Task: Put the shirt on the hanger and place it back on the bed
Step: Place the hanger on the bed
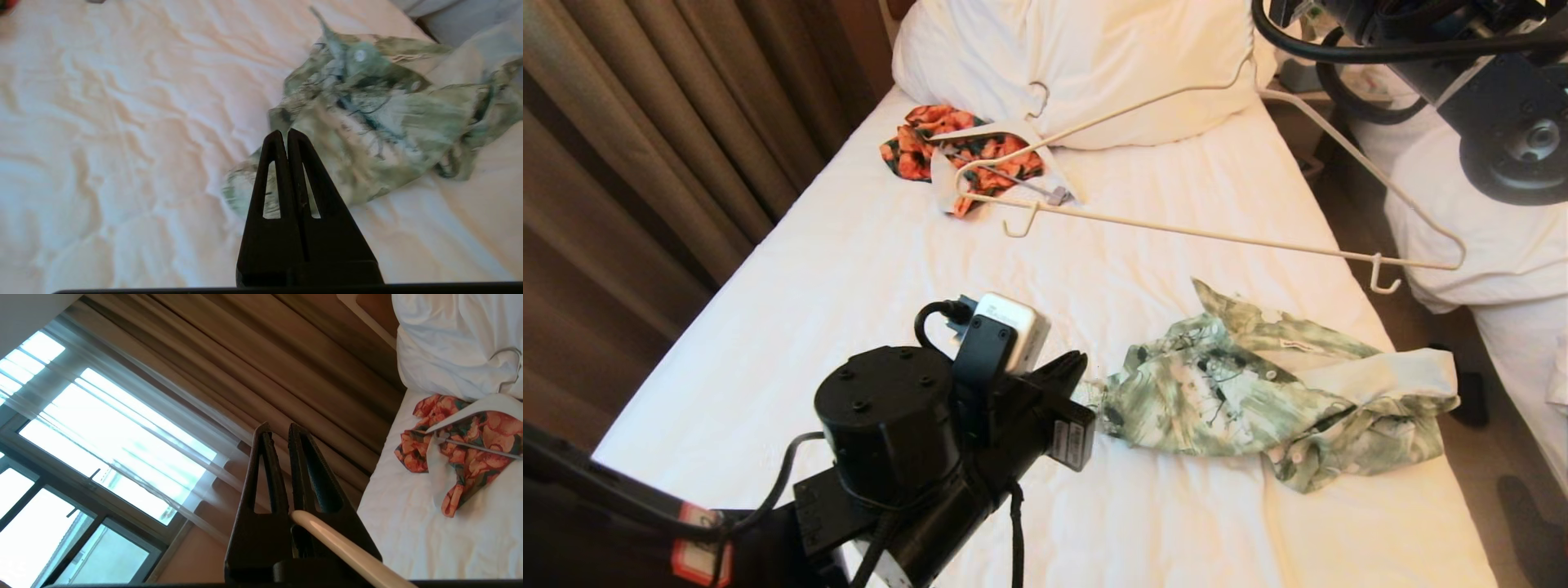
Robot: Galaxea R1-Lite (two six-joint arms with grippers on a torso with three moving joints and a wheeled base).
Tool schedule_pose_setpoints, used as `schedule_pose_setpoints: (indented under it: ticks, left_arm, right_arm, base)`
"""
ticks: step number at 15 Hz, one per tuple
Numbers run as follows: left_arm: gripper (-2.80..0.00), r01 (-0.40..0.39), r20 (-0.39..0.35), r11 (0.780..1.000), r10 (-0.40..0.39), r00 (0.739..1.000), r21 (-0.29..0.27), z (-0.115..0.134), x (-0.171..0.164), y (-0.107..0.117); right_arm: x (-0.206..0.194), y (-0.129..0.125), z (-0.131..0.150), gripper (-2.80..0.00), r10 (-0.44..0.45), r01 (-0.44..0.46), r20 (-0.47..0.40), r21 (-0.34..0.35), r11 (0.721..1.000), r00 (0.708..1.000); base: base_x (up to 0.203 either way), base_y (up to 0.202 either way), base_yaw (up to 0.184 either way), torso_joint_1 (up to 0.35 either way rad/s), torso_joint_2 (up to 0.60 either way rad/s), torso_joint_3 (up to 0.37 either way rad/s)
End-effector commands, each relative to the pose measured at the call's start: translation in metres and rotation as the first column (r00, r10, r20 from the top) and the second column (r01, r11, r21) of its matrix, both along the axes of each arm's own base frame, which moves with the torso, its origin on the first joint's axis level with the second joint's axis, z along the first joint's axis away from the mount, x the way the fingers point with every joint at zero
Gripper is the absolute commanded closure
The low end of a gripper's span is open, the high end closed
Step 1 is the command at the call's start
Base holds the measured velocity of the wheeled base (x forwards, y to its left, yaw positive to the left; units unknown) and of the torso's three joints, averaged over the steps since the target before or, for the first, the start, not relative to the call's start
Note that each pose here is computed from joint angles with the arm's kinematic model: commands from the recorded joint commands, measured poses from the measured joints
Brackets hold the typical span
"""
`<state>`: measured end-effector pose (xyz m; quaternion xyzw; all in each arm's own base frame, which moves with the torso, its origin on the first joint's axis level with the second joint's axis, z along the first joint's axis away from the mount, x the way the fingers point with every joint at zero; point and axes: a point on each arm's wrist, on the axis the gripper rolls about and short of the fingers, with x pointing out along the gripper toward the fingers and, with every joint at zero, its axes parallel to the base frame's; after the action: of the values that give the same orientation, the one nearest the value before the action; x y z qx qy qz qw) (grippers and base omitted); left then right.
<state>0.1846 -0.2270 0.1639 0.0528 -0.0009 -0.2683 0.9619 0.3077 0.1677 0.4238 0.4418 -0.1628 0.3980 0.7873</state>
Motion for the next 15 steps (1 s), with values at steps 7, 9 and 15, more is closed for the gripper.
schedule_pose_setpoints:
  ticks: [7, 9, 15]
  left_arm:
    - [0.00, -0.235, 0.035, 0.971, 0.236, 0.971, -0.039, 0.018, 0.012, 0.079]
    - [0.00, -0.261, 0.021, 0.965, 0.261, 0.965, -0.020, 0.015, -0.002, 0.097]
    - [0.00, -0.320, 0.045, 0.946, 0.323, 0.945, -0.054, 0.050, -0.053, 0.149]
  right_arm:
    - [-0.017, -0.006, -0.012, 0.00, -0.090, 0.094, 0.026, -0.221, 0.971, 0.996]
    - [-0.025, -0.011, -0.010, 0.00, -0.110, 0.092, -0.040, -0.312, 0.946, 0.993]
    - [-0.021, -0.010, -0.020, 0.00, -0.170, 0.104, -0.097, -0.478, 0.872, 0.981]
  base:
    - [0.000, 0.000, 0.000, 0.000, 0.00, 0.000]
    - [0.000, 0.000, 0.000, 0.000, 0.00, 0.000]
    - [0.000, 0.000, 0.000, 0.000, 0.00, 0.000]
